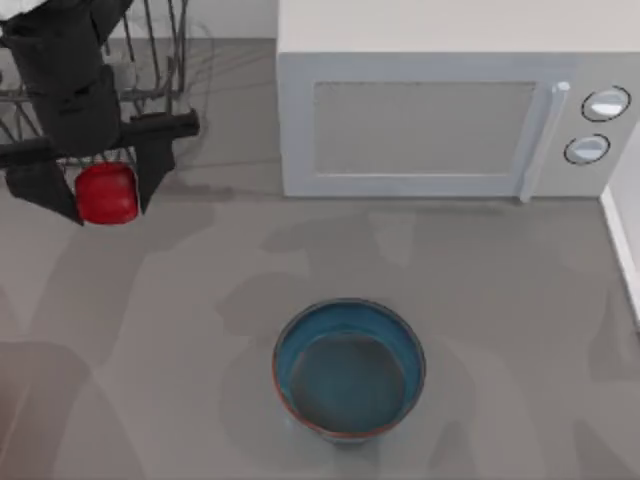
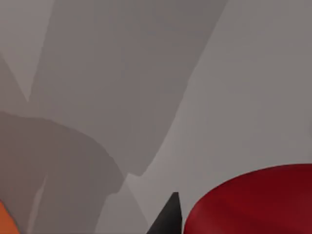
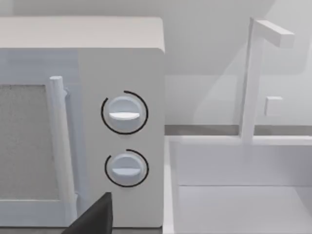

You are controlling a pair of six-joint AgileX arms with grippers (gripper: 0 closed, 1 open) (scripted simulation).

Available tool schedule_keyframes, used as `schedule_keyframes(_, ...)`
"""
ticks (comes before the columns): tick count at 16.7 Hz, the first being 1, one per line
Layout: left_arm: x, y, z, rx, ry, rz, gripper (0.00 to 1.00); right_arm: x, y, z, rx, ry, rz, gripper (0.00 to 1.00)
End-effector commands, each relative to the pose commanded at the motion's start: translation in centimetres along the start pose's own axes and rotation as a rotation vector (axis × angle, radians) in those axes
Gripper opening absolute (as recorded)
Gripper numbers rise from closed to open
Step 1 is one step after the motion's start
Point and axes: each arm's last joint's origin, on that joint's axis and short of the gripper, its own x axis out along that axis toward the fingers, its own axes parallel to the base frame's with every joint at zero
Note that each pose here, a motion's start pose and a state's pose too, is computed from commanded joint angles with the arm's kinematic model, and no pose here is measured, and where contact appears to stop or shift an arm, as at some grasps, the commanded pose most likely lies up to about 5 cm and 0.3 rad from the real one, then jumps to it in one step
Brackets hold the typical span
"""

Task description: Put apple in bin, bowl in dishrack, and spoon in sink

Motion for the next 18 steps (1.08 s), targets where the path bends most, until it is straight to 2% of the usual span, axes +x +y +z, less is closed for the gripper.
schedule_keyframes(3,-1.8,8.0,-1.1,-0.347,-0.028,-0.015,0.00,0.0,0.0,0.0,0.000,0.000,0.000,1.00)
schedule_keyframes(6,-3.1,15.9,-4.6,-0.742,-0.066,-0.032,0.00,0.0,0.0,0.0,0.000,0.000,0.000,1.00)
schedule_keyframes(8,-3.5,19.6,-7.8,-0.980,-0.098,-0.047,0.00,0.0,0.0,0.0,0.000,0.000,0.000,1.00)
schedule_keyframes(10,-3.4,21.6,-10.4,-1.159,-0.121,-0.059,0.00,0.0,0.0,0.0,0.000,0.000,0.000,1.00)
schedule_keyframes(13,-3.0,22.7,-12.3,-1.287,-0.132,-0.067,0.00,0.0,0.0,0.0,0.000,0.000,0.000,1.00)
schedule_keyframes(18,-2.9,22.6,-12.2,-1.282,-0.131,-0.072,0.00,0.0,0.0,0.0,0.000,0.000,0.000,1.00)
